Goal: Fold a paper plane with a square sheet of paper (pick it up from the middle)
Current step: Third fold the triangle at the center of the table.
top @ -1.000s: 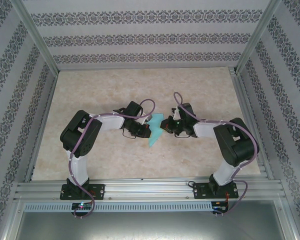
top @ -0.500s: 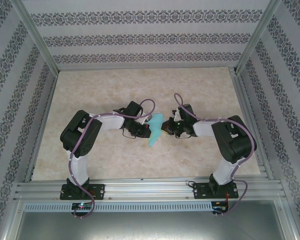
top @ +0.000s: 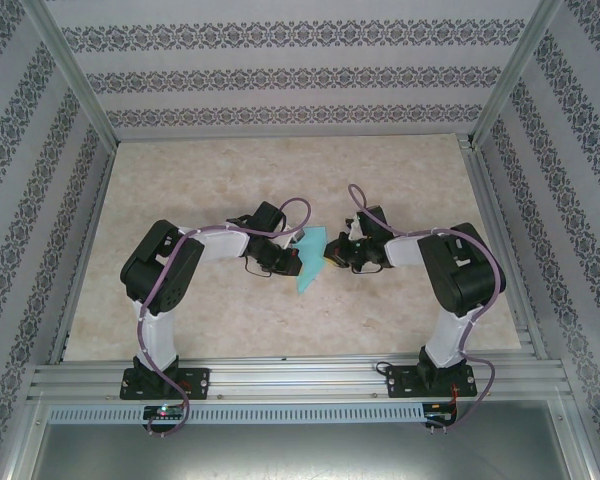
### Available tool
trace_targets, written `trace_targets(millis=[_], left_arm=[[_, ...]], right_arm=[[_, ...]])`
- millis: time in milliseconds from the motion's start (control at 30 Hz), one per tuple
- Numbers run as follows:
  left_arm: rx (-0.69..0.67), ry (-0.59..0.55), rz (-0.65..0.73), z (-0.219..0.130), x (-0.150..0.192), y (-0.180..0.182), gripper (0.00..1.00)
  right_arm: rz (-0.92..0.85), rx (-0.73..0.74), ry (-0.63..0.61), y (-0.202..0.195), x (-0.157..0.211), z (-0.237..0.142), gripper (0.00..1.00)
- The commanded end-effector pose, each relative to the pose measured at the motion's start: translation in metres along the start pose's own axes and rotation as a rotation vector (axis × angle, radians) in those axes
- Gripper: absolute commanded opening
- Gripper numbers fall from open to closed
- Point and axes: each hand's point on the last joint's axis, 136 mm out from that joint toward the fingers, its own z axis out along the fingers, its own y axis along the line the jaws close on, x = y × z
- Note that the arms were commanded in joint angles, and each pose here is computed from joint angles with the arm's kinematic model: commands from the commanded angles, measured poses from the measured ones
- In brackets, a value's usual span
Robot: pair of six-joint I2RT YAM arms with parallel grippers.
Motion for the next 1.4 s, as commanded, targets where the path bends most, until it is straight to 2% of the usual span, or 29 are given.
trace_targets(millis=[0,100,233,367,533,667,733,767,867,933,1033,1133,1367], left_arm=[[-0.117,0.082,-0.038,0.005,0.026,0.032,0.01],[-0.11,0.085,-0.038,0.006,0.026,0.031,0.01],[-0.108,0.079,-0.036,0.005,0.023,0.03,0.01],[-0.104,0.078,-0.038,0.005,0.021,0.029,0.01],[-0.1,0.069,-0.037,0.002,0.018,0.025,0.05],[-0.096,0.029,-0.036,-0.012,0.007,0.013,0.13],[-0.179,-0.042,-0.066,-0.03,-0.003,0.017,0.33],[-0.207,-0.089,-0.09,-0.039,-0.007,0.017,0.36],[-0.204,-0.211,-0.145,-0.066,-0.011,0.005,0.44],[-0.159,-0.264,-0.16,-0.078,-0.011,-0.01,0.45],[-0.011,-0.201,-0.113,-0.071,-0.003,-0.049,0.36],[0.087,-0.078,-0.08,-0.048,0.009,-0.079,0.2],[0.041,-0.009,-0.154,-0.01,0.007,-0.057,0.08]], right_arm=[[-0.014,0.011,-0.007,0.004,0.003,-0.009,0.04],[-0.061,-0.028,-0.008,0.028,0.004,-0.017,0.04],[-0.077,-0.052,0.014,0.039,0.013,-0.011,0.03],[-0.072,-0.022,0.037,0.03,0.02,0.002,0.03],[-0.031,0.036,0.046,-0.001,0.023,0.015,0.02],[-0.016,0.072,0.049,-0.015,0.028,0.018,0.0],[-0.009,0.082,0.051,-0.018,0.029,0.018,0.0],[-0.008,0.086,0.049,-0.018,0.029,0.017,0.0],[-0.01,0.09,0.043,-0.017,0.029,0.015,0.0],[-0.011,0.104,0.038,-0.019,0.029,0.013,0.0],[-0.008,0.112,0.044,-0.022,0.03,0.014,0.0],[-0.008,0.116,0.044,-0.023,0.03,0.013,0.0],[-0.009,0.132,0.047,-0.026,0.03,0.013,0.0]])
